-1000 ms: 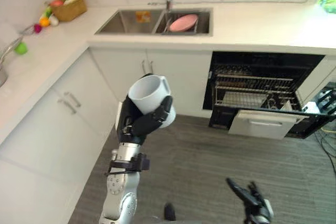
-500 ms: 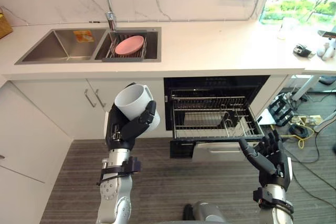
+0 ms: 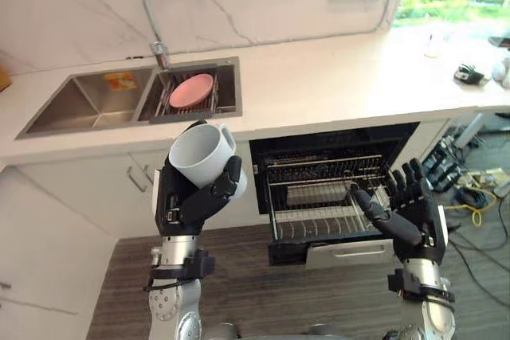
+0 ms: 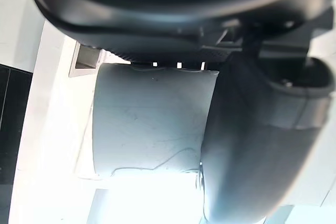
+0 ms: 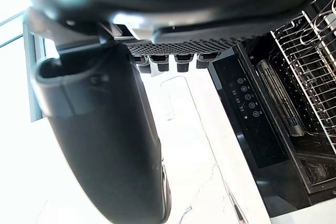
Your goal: Walk over to the sink, pick up the cup, carry it to the dishwasher, place the cup inside the dishwasher, then close the dishwasher door
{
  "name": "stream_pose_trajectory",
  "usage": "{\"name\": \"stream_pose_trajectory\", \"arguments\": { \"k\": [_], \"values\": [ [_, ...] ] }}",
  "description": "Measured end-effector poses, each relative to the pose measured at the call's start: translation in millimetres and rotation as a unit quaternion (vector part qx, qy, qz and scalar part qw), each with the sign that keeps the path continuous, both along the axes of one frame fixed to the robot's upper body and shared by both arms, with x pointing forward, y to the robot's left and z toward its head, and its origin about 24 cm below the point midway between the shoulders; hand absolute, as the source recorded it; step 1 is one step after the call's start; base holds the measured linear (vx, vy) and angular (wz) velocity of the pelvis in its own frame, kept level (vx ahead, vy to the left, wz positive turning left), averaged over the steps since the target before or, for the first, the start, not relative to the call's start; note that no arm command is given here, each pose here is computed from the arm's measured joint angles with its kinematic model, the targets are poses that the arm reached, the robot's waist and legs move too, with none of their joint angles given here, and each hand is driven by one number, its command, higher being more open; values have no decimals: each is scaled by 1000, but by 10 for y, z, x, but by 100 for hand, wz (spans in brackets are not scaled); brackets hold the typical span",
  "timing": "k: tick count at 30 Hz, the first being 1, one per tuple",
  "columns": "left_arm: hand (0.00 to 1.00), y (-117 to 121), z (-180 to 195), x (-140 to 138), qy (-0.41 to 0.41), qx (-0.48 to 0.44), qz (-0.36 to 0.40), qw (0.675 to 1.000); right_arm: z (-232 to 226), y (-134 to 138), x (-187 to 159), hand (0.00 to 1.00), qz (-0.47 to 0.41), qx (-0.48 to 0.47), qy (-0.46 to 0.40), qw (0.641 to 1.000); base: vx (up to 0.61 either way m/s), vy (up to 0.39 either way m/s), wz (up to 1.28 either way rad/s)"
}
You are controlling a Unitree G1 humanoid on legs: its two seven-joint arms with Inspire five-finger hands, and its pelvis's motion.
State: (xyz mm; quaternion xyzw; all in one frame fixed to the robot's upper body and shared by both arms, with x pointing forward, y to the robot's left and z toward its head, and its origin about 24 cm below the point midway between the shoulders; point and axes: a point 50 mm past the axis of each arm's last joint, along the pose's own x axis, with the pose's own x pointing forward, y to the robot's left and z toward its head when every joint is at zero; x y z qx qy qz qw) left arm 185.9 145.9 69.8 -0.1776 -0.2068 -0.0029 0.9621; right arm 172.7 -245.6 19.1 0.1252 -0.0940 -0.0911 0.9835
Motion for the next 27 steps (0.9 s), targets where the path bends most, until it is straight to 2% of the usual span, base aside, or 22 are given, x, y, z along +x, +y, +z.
{"name": "stream_pose_trajectory", "arguments": {
  "k": [5,13,19,26,27],
  "values": [
    [0,62,41,135,-11,19,9,1000,5,107,41,100,26,20,-11,999,93,250,-48],
    [0,-73,274,311,-66,48,10,997,215,232,56,100,46,28,-57,997,18,55,-20],
    [0,-200,96,429,-13,81,5,997,312,368,118,100,85,35,-67,993,4,-34,-24],
    [0,-347,-34,420,14,110,-20,994,471,489,139,100,126,59,-116,983,-35,-28,-10],
    [0,-559,-143,364,29,129,-67,989,476,661,159,100,183,82,-118,973,0,0,0]
  ]
}}
